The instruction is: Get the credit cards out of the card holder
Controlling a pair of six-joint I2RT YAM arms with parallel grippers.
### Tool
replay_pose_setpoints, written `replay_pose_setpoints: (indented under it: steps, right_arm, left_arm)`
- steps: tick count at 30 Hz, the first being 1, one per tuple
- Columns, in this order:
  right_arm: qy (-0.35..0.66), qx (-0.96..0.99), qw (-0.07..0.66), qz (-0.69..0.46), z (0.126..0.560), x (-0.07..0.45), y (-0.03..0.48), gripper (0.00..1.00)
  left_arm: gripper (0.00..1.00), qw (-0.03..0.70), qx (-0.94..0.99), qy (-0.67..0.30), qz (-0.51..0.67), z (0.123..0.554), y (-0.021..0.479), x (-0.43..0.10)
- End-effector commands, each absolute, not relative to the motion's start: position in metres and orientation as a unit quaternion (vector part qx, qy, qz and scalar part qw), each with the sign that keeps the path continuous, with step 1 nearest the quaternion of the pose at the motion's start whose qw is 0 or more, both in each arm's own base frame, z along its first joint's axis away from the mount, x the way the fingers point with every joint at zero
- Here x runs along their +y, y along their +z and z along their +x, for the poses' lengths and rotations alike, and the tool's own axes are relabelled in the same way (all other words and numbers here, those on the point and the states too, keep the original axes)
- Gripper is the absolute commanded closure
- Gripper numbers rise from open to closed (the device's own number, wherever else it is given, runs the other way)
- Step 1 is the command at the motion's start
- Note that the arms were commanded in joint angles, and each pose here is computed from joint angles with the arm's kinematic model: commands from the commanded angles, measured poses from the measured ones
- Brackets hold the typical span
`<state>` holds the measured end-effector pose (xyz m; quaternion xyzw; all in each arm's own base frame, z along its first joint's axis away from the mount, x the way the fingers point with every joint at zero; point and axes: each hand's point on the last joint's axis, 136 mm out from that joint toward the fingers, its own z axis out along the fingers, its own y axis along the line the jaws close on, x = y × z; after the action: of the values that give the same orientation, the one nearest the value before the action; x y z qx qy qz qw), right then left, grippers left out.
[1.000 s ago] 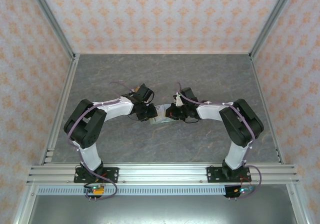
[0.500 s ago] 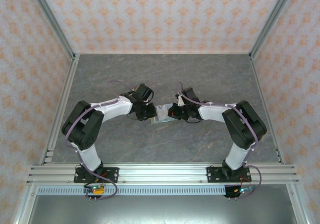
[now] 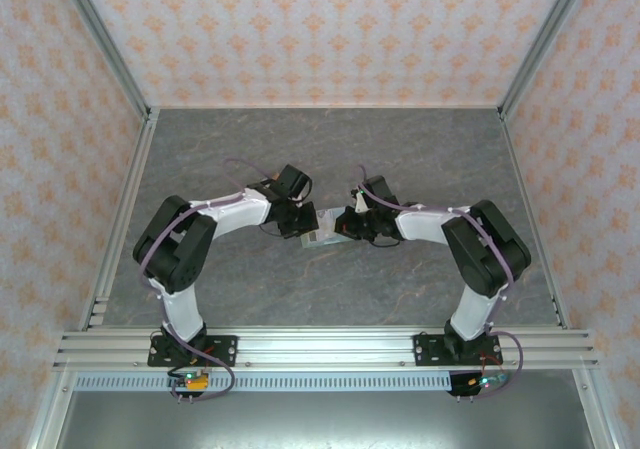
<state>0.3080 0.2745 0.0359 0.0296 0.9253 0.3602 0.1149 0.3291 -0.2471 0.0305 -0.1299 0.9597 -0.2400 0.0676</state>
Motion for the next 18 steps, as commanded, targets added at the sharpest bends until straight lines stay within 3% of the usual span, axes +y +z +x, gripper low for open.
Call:
replay_pose_setpoints:
  steps: [1, 6, 12, 14, 18]
  right_arm:
    - [0.367, 0.922, 0.113, 0.045, 0.314, 0.277, 0.032, 0.87]
    - [0.373, 0.921, 0.096, 0.058, 0.313, 0.28, 0.024, 0.79]
    - [0.381, 0.919, 0.089, 0.057, 0.314, 0.284, 0.022, 0.77]
    - [0.384, 0.917, 0.089, 0.055, 0.315, 0.286, 0.023, 0.78]
    - [0.383, 0.917, 0.095, 0.054, 0.317, 0.285, 0.025, 0.88]
  left_arm:
    - [0.9, 0.063, 0.963, -0.227, -0.131, 0.328, 0.024, -0.246]
    - [0.92, 0.054, 0.968, -0.202, -0.136, 0.322, 0.013, -0.237]
    - [0.92, 0.044, 0.97, -0.193, -0.144, 0.315, 0.002, -0.232]
    - [0.92, 0.041, 0.97, -0.191, -0.144, 0.313, -0.001, -0.231]
    - [0.92, 0.042, 0.97, -0.189, -0.145, 0.313, 0.0, -0.23]
